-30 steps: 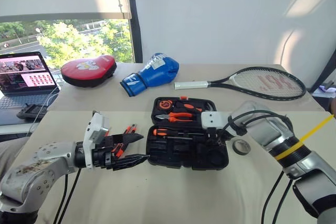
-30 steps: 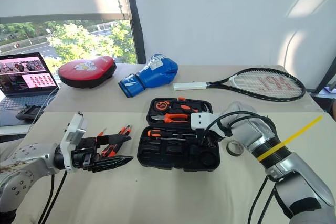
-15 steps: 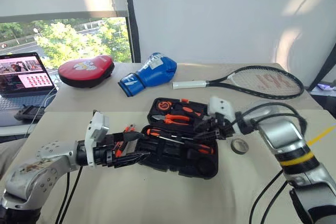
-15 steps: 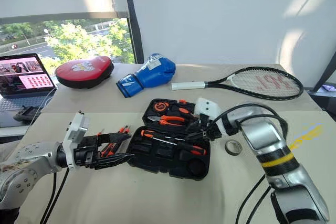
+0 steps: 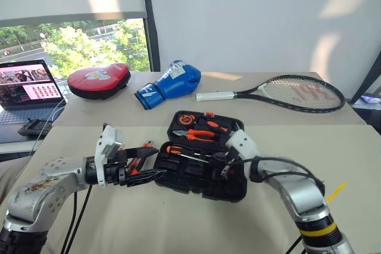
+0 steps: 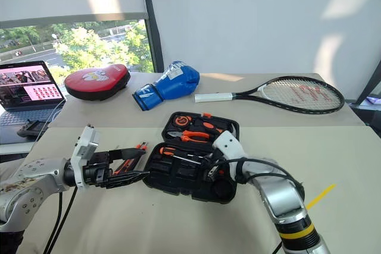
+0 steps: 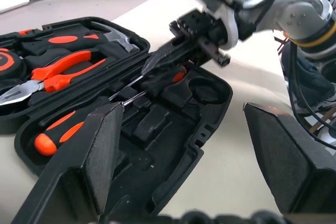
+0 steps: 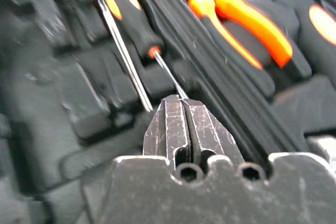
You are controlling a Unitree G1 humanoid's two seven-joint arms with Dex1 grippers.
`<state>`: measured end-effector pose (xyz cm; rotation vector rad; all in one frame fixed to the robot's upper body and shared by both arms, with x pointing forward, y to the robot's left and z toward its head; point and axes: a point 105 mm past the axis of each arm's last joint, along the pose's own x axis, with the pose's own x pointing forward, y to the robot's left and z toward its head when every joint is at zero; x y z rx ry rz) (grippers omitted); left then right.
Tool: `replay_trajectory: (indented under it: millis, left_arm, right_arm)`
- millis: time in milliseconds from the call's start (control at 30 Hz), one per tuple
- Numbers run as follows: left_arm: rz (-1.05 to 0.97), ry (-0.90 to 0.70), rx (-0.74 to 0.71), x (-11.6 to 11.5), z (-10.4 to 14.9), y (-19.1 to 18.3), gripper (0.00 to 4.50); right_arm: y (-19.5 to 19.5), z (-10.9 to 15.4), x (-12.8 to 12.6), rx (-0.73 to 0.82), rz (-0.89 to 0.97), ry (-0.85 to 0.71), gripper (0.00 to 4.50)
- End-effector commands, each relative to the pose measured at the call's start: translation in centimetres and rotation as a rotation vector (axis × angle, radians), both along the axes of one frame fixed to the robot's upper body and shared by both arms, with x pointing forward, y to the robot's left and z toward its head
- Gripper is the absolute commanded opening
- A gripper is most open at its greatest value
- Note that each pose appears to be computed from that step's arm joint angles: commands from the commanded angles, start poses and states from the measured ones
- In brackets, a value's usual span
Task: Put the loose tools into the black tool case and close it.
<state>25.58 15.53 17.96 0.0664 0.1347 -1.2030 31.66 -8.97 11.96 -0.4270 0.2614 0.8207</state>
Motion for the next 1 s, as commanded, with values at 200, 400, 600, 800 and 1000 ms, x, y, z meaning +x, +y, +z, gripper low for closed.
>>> replay_trajectory:
  millis: [200, 400, 600, 800, 1000]
  left_arm:
    - [0.090, -0.051, 0.032, 0.7, 0.0, 1.4, 3.89]
    - [0.311, -0.080, 0.063, 2.3, -0.3, 3.2, 3.89]
    - [0.608, 0.017, 0.082, 4.2, -1.0, 6.0, 3.89]
    - [0.822, 0.096, 0.276, 4.8, -2.7, 9.6, 3.89]
    - [0.917, 0.211, 0.354, 4.8, -4.2, 12.7, 3.89]
  right_arm:
    - [-0.9, -6.4, -1.7, -0.381, 0.228, 0.039, 0.07]
    - [0.4, 1.1, -1.8, 0.039, 0.276, -0.149, 0.07]
    - [-0.9, 8.2, -5.2, 0.308, 0.380, -0.205, 0.61]
    - [-2.9, 10.1, -9.0, 0.299, 0.433, -0.151, 2.50]
    - [-3.0, 10.7, -10.8, 0.299, 0.420, -0.145, 4.48]
